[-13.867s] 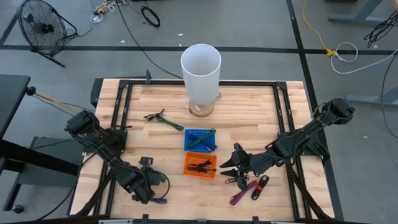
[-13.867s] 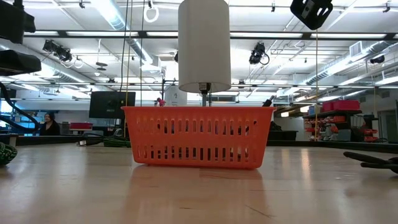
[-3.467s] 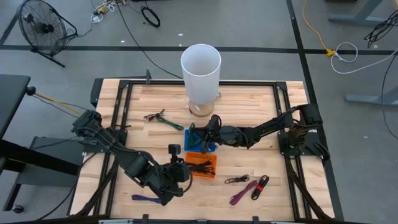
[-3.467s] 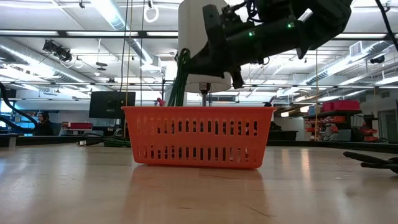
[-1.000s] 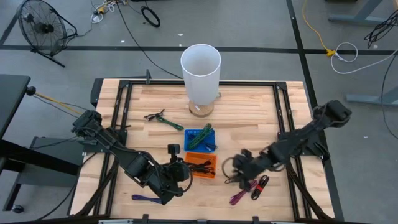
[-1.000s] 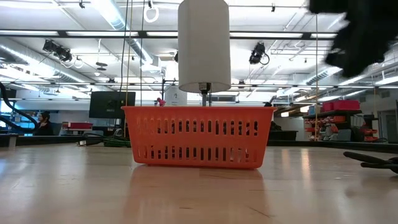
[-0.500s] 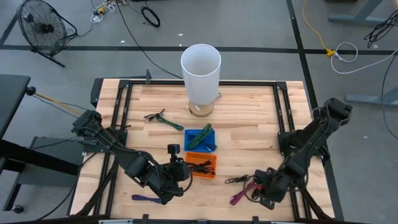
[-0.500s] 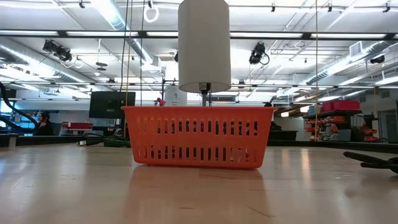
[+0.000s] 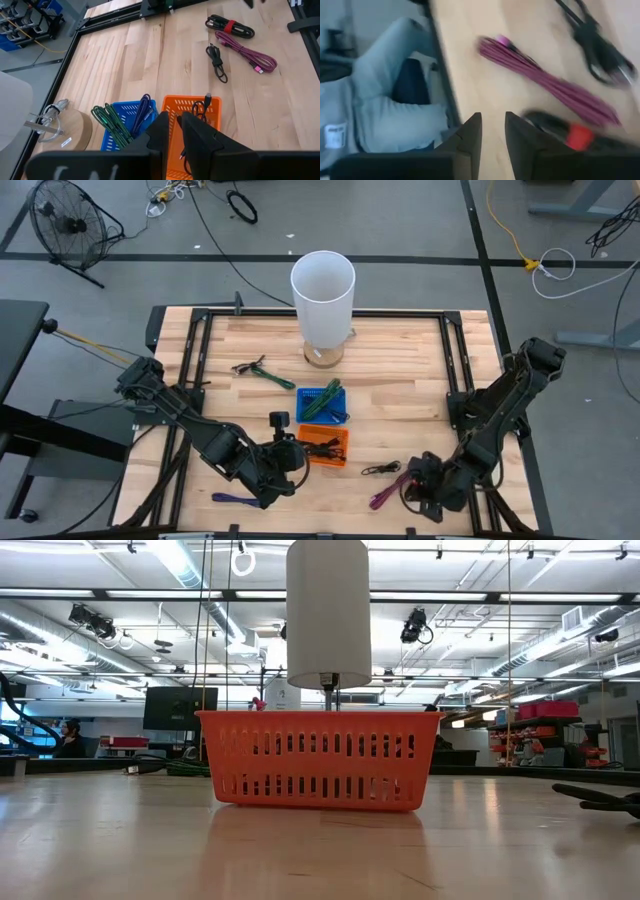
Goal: Pick & Place USB Port
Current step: Put the pink charger cable into the blue bin
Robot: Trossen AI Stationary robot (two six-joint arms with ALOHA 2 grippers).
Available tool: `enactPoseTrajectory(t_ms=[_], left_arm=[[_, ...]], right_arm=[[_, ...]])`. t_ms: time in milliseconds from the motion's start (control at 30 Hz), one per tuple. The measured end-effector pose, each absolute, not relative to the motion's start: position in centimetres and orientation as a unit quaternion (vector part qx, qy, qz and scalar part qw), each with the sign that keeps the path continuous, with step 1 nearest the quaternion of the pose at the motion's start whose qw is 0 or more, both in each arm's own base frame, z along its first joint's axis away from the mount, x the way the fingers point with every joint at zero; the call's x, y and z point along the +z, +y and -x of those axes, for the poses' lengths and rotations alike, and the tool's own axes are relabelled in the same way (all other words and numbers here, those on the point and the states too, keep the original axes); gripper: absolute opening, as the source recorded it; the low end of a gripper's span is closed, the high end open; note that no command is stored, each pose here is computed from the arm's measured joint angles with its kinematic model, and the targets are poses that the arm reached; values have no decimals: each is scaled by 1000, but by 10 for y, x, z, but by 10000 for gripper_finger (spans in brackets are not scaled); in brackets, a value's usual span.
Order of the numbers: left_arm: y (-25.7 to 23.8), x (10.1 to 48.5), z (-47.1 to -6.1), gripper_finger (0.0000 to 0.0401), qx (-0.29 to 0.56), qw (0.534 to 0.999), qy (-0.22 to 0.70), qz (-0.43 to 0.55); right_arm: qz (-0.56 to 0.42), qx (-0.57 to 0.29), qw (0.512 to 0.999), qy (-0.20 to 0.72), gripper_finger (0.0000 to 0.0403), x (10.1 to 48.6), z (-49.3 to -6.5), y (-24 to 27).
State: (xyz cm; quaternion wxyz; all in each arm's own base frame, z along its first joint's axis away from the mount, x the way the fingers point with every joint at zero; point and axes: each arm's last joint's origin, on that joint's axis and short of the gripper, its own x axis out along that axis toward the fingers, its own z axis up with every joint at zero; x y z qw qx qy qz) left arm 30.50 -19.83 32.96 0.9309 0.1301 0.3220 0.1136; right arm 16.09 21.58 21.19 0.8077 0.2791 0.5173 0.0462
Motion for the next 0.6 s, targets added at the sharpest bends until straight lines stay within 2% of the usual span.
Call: enactPoseTrajectory(t_ms=[167,300,600], left_arm=[[-198,330,-305,57,114,931,322,-130],[-198,330,-305,57,114,931,322,-130],[-198,329,-305,57,114,931,322,-129]], right_arm=[[-227,112,861,440,86,220,-176,219],[-183,144,882,410,86,215,-191,222],[-187,146,842,484,96,178,-217,219]])
